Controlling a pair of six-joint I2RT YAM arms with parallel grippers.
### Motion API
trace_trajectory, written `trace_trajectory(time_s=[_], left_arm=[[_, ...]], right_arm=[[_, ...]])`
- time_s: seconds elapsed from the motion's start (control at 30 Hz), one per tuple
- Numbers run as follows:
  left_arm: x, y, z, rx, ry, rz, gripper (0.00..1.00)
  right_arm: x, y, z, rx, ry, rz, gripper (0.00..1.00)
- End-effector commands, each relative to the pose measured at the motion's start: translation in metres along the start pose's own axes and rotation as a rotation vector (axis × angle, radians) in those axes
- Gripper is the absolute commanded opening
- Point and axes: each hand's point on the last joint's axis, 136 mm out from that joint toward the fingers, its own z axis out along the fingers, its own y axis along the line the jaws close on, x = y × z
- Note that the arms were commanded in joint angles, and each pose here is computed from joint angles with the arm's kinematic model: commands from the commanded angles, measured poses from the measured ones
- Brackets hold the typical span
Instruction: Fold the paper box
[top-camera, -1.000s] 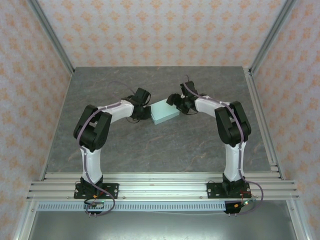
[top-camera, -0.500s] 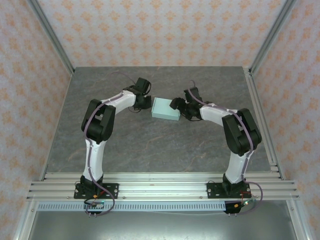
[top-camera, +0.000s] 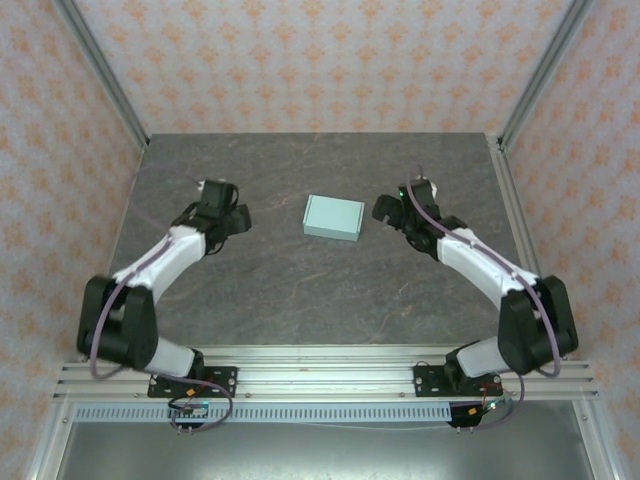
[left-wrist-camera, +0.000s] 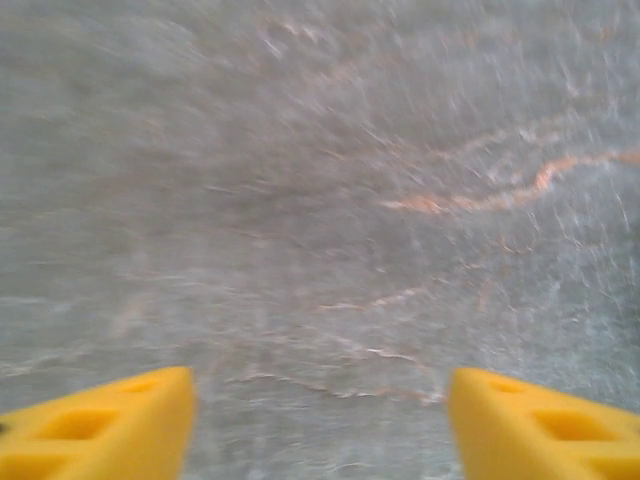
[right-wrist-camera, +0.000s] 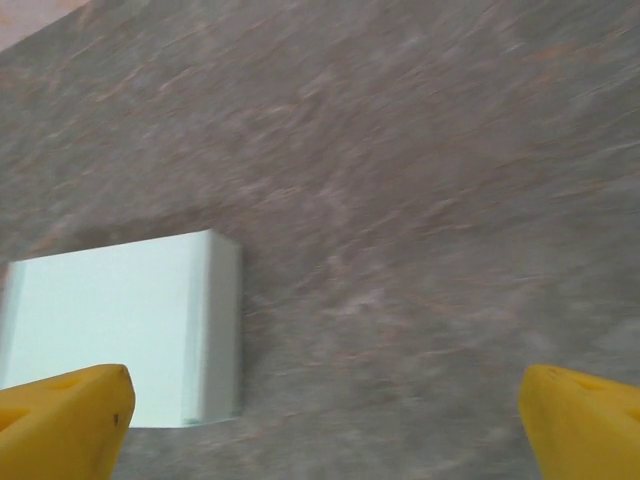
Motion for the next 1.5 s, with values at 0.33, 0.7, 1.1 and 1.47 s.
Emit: trace_trajectory(time_s=[0.33, 0.7, 1.1, 1.47], left_arm=[[-0.012, 0.061, -0.006, -0.092, -0.330, 0.108, 1.00], [-0.005, 0.051, 0.008, -0.001, -0.476, 0.123, 1.00], [0.000, 0.039, 0.044, 0.029, -0.406, 0.163, 1.00], [0.000, 0.040, 0.044, 0.026, -0.402, 0.165, 1.00]], right_arm=[[-0.031, -0.113, -0.039, 0.243, -0.319, -0.063, 0.99], [-0.030, -0.119, -0.047, 0.171, -0.557, -0.130, 0.99], [-0.027, -0.115, -0.023, 0.155, -0.572, -0.193, 0.99], [-0.025, -0.122, 0.009, 0.146, -0.529, -0.231, 0.99]])
